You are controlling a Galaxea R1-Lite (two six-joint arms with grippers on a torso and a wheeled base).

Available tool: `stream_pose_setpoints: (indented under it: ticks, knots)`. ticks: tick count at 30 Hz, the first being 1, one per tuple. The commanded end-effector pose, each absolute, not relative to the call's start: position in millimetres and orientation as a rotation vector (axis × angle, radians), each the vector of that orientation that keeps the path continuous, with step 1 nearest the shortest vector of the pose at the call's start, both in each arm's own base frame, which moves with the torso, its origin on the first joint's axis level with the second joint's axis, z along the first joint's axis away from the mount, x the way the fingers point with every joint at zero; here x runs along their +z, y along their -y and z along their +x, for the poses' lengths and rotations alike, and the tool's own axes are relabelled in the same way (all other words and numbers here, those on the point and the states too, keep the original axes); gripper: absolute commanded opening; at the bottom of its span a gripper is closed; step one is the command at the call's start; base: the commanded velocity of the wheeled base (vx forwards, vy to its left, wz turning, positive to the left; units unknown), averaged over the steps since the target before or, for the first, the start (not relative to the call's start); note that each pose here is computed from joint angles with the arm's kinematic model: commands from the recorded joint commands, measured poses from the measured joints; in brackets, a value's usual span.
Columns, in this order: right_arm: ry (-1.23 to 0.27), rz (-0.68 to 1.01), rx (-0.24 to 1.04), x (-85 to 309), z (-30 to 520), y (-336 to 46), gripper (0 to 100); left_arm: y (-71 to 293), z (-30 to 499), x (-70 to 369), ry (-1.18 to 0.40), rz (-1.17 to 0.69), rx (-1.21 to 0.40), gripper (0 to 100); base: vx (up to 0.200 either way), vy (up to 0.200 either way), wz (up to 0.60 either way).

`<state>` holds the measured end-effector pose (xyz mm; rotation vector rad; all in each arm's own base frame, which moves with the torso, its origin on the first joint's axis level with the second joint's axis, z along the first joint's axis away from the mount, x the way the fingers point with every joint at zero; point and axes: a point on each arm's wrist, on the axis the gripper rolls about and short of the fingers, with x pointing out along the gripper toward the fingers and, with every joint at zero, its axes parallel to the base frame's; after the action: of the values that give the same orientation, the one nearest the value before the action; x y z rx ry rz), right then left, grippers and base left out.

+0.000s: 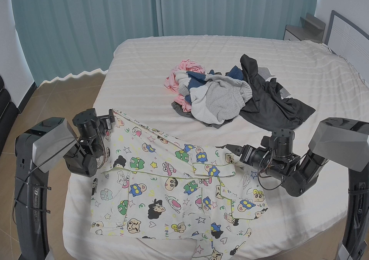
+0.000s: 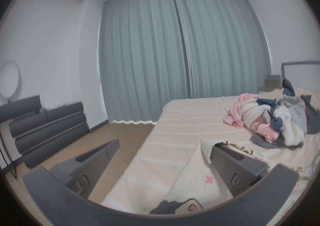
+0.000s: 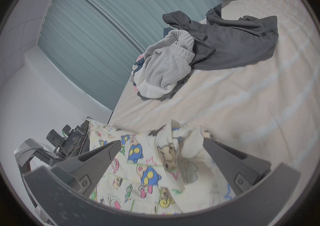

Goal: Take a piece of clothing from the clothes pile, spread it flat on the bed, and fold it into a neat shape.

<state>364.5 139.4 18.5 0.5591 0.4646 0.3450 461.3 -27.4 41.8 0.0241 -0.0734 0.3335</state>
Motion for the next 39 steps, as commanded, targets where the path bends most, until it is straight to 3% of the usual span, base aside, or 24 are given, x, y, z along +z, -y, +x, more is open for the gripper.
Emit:
stream_pose_setpoints:
  ticks: [1, 9, 13, 21, 36, 39]
  knots:
    - [-0.481, 0.559, 0.388, 38, 335, -146, 100, 15, 462, 40, 0.105, 0.096, 0.361, 100, 0.0, 0.0, 0.0]
    - [-0.55, 0.531, 0.446, 36, 309, -164, 100, 16, 465, 41, 0.101, 0.153, 0.357, 100, 0.0, 0.0, 0.0]
    - [-0.628, 0.498, 0.472, 13, 299, -181, 100, 16, 464, 34, 0.019, 0.189, 0.349, 100, 0.0, 0.0, 0.0]
    - [-0.645, 0.492, 0.466, 7, 298, -182, 100, 12, 463, 47, -0.054, 0.155, 0.335, 100, 0.0, 0.0, 0.0]
    - [-0.653, 0.499, 0.441, 3, 299, -181, 100, 1, 453, 127, -0.275, -0.156, 0.219, 100, 0.0, 0.0, 0.0]
    - [-0.658, 0.497, 0.443, 1, 298, -182, 100, -6, 464, 142, -0.219, -0.251, 0.249, 100, 0.0, 0.0, 0.0]
